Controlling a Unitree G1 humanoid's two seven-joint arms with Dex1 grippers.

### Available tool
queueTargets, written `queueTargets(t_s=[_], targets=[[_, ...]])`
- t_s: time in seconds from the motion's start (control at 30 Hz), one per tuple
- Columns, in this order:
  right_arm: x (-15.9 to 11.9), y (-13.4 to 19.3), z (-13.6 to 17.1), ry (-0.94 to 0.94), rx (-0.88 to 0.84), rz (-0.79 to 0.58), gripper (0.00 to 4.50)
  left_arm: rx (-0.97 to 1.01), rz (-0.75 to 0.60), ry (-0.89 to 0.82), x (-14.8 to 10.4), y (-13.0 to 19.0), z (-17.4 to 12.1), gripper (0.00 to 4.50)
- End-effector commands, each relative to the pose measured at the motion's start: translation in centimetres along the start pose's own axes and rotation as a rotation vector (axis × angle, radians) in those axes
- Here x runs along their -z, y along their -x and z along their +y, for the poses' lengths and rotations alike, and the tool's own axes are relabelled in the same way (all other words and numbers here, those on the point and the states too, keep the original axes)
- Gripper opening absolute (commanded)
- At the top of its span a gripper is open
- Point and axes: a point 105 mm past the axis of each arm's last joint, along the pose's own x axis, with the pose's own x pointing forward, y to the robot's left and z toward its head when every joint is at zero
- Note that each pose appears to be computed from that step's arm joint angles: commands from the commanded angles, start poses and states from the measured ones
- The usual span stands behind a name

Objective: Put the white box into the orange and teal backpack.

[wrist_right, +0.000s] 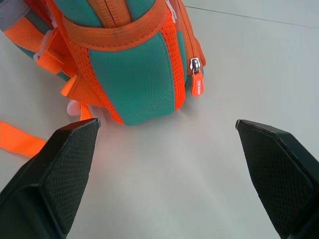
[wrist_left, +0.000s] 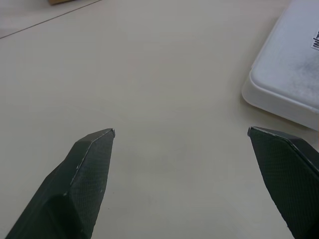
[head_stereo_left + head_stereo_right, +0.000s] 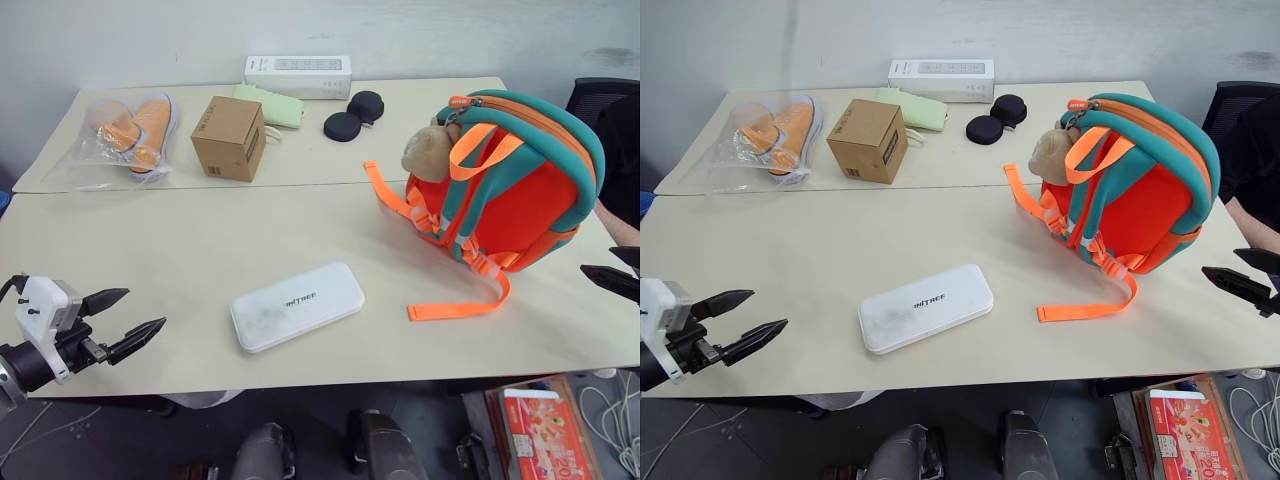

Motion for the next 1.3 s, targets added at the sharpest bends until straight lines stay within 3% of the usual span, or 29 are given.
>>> queueTargets(t_s=[0.03,0.43,0.57,0.6,0.73,0.87,1.03,1.1,1.3], targets=[[-0.8,0.5,-0.2,0.033,0.013,-0.03,4.47,0.013,0.021,-0.042,-0.4,0.3,-0.1,4.5],[-0.5,1.0,-0.4,0.043,0.04,-0.002,4.47,0.01,0.016,-0.015,-0.9,-0.4,0.4,4.5],[-0.6,1.1,1.1,0.068,-0.033,0.023,4.47,0.063,0.043,-0.034,-1.0,-0.8,-0.1,4.5],[-0.7,1.0,1.9,0.075,-0.068,0.03,4.3,0.083,0.047,-0.042,-1.0,-0.9,-0.4,4.5],[-0.7,-0.2,5.7,0.123,-0.228,0.084,3.19,0.18,0.116,-0.1,-0.1,-1.4,-2.1,3.62],[-0.7,-2.6,9.8,0.163,-0.384,0.087,1.78,0.25,0.179,-0.134,2.0,-2.4,-3.4,2.35],[-0.3,-6.9,15.7,0.182,-0.564,0.051,0.01,0.319,0.163,-0.189,2.0,-5.6,-5.7,0.71],[-0.3,-8.0,17.0,0.181,-0.596,0.041,0.0,0.333,0.152,-0.202,1.7,-6.4,-6.2,0.1],[-1.2,-13.4,20.3,0.191,-0.58,-0.012,0.0,0.307,0.139,-0.17,1.2,-8.3,-6.4,0.01]])
